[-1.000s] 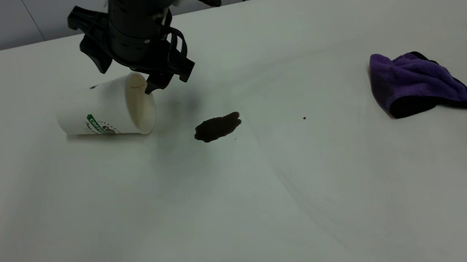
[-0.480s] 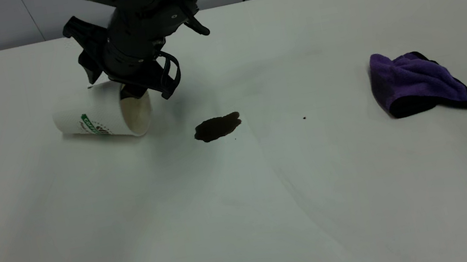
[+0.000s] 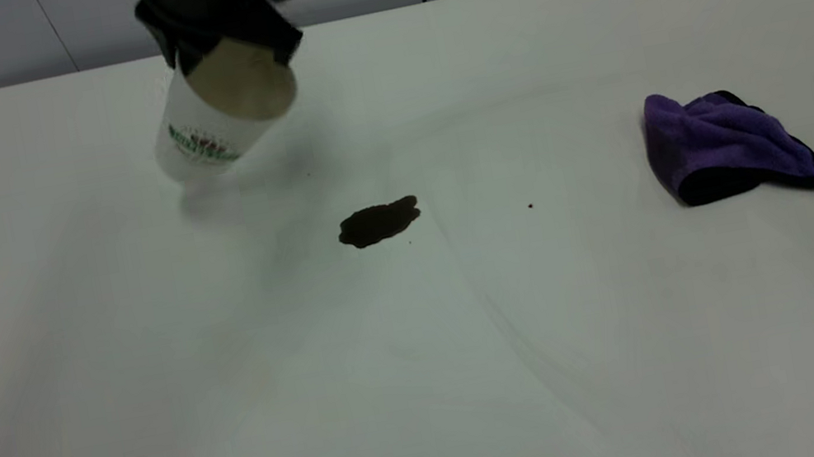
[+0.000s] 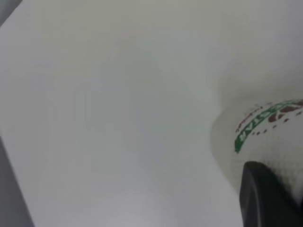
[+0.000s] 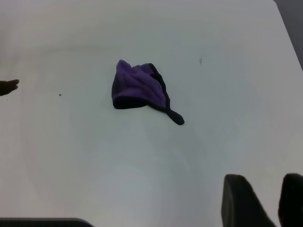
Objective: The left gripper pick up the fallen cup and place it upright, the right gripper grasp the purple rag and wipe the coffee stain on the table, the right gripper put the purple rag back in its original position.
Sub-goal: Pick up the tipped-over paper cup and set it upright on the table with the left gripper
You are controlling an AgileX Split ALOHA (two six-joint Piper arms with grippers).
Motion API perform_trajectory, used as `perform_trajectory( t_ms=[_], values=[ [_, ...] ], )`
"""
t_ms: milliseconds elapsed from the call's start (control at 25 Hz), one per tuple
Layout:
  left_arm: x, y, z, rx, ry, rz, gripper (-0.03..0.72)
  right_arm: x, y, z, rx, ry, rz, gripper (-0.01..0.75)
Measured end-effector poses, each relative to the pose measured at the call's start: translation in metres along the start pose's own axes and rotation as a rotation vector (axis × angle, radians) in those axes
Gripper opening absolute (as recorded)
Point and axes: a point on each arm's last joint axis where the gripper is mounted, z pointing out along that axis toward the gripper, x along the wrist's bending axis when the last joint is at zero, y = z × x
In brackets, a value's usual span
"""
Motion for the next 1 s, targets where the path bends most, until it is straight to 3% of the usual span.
perform_trajectory(
  t_ms=[160,400,800,1000],
  values=[
    [0.055,-0.003,-0.024,-0.015,-0.190,-0.030,0.010,0.000,0.000,0.000,0.000,0.000,0.000,0.239],
    [0.092,-0.017,0.018,-0.010,-0.456,-0.054,0.010,0.000,0.000,0.000,0.000,0.000,0.000,0.239],
    [0.088,-0.027,0.101,-0.126,-0.678,-0.097,0.017,0.000,0.000,0.000,0.000,0.000,0.000,0.239],
    [0.083,-0.028,0.115,-0.146,-0.680,-0.109,0.126,0.000,0.000,0.000,0.000,0.000,0.000,0.239]
  ],
)
